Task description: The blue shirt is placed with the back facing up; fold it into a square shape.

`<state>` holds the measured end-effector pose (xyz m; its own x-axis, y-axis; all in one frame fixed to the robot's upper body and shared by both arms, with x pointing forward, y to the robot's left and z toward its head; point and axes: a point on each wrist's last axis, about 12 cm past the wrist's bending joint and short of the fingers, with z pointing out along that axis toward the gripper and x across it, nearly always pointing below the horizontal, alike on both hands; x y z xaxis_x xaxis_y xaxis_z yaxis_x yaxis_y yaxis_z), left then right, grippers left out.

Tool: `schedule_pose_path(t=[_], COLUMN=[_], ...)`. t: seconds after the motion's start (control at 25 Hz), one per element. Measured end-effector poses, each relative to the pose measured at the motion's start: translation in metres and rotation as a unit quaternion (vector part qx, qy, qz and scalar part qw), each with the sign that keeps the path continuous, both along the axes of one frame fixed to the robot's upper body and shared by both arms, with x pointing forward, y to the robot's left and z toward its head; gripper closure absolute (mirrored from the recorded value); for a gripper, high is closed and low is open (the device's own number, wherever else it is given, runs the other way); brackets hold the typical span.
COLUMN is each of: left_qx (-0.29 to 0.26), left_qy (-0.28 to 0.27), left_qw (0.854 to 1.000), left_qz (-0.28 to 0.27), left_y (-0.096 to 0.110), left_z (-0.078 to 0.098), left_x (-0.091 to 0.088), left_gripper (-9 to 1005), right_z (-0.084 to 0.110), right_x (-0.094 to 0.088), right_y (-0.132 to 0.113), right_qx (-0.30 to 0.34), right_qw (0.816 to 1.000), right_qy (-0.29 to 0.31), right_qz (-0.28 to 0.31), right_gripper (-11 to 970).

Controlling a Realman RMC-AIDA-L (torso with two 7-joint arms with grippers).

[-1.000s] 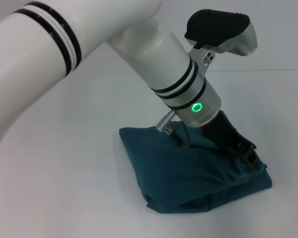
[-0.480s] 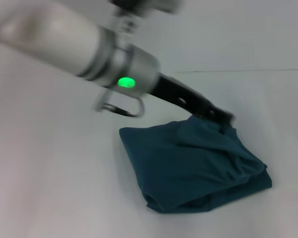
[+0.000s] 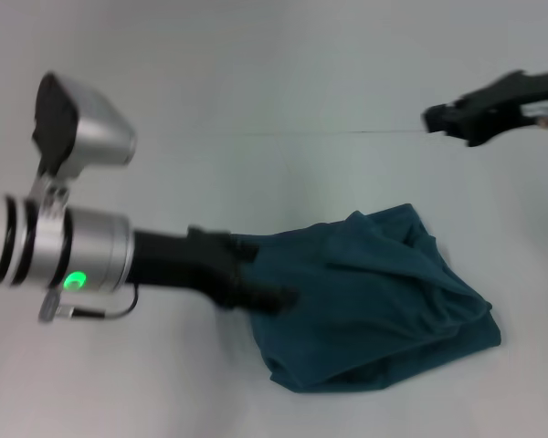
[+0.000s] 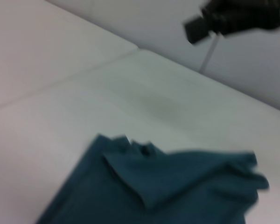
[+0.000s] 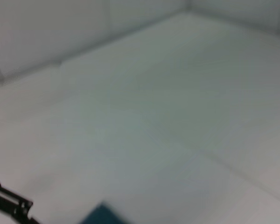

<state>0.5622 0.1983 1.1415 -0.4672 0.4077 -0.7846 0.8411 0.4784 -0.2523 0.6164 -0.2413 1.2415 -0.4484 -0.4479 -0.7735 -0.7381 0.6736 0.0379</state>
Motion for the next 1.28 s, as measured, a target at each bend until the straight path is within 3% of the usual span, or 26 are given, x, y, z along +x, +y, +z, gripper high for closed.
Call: schedule_pose_path(t=[0.16, 0.2, 0.24, 0.36, 0.6, 1.0, 1.28], left_qx=[-0.015, -0.024, -0.031, -0.05, -0.063, -0.069, -0.052], left_qy=[0.013, 0.014, 0.013, 0.011, 0.02, 0.091, 0.133], left_qw=[0.999, 0.999, 0.999, 0.998, 0.996, 0.993, 0.989], left_qz=[-0.033, -0.034, -0.035, -0.044, -0.064, 0.013, 0.036], left_y=[0.017, 0.022, 0.024, 0.029, 0.021, 0.02, 0.019], left_z=[-0.021, -0.024, -0.026, -0.035, -0.046, -0.045, -0.052], left_x=[-0.012, -0.013, -0.015, -0.018, -0.022, -0.012, -0.014], left_gripper=[59, 59, 59, 60, 61, 65, 69], right_z=[0.012, 0.014, 0.014, 0.011, -0.011, -0.033, -0.043], right_x=[0.006, 0.004, 0.004, -0.001, -0.008, -0.005, -0.004], right_y=[0.057, 0.085, 0.085, 0.125, 0.152, 0.156, 0.162], right_qx=[-0.11, -0.157, -0.157, -0.187, -0.204, -0.221, -0.237], right_qw=[0.991, 0.983, 0.983, 0.977, 0.971, 0.968, 0.966], right_qy=[0.05, 0.062, 0.062, 0.064, 0.085, 0.1, 0.089], right_qz=[0.049, 0.068, 0.068, 0.086, 0.087, 0.064, 0.053], right_gripper=[901, 880, 859, 797, 672, 198, 211])
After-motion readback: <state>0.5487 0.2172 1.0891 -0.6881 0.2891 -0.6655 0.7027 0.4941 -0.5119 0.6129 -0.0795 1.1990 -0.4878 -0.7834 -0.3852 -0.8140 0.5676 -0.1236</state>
